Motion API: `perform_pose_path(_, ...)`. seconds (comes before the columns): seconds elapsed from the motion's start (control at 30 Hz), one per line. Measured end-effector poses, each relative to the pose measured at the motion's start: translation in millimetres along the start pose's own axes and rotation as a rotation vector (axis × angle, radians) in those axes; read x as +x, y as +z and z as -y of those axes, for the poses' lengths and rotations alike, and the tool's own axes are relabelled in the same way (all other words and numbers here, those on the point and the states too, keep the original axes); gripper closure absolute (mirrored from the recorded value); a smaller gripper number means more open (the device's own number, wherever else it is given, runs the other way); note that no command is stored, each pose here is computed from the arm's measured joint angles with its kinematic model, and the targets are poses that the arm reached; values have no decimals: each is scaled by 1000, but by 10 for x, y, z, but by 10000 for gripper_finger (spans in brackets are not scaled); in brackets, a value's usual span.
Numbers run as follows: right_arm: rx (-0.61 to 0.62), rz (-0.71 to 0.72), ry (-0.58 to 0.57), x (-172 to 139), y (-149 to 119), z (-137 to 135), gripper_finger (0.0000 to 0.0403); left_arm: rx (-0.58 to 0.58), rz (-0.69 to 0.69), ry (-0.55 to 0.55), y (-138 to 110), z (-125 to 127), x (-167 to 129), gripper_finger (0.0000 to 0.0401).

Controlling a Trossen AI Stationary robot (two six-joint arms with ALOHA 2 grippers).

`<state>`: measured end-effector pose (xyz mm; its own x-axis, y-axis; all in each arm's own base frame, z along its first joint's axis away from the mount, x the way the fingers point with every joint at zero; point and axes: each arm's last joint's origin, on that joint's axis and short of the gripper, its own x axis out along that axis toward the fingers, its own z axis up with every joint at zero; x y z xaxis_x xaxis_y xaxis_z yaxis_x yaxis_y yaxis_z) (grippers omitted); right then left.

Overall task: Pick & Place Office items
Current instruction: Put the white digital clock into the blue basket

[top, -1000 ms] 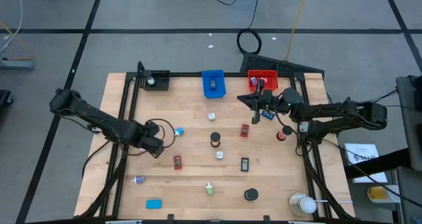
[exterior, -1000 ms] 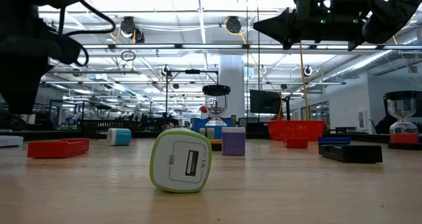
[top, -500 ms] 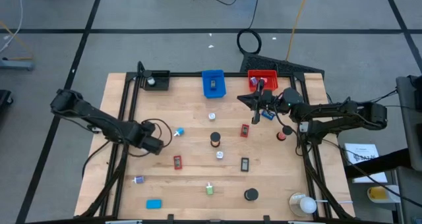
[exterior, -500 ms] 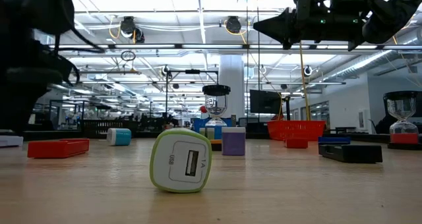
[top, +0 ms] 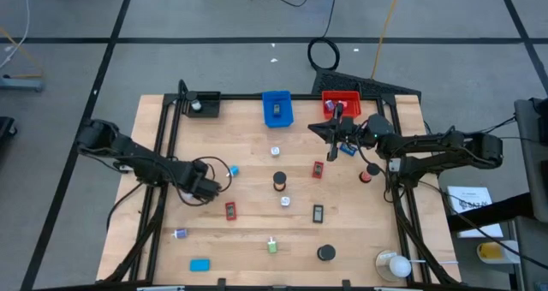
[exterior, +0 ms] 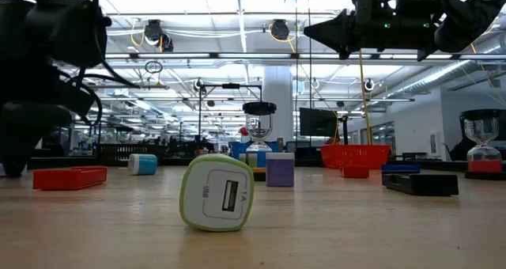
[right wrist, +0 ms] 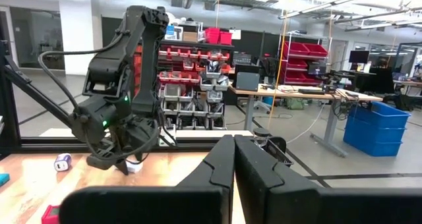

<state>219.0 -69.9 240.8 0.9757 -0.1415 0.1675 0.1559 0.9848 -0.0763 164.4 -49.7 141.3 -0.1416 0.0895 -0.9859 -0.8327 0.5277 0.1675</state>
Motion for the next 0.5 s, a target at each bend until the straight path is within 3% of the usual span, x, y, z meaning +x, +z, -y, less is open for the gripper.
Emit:
perform_pose_path(0.33, 0, 0, 0, 0, 0, 0, 397, 149, 21, -97, 84, 116, -114, 286)
perform_pose_path(0.5, 0, 0, 0, 0, 0, 0, 397, 253, 35, -104, 138, 171, -322, 317)
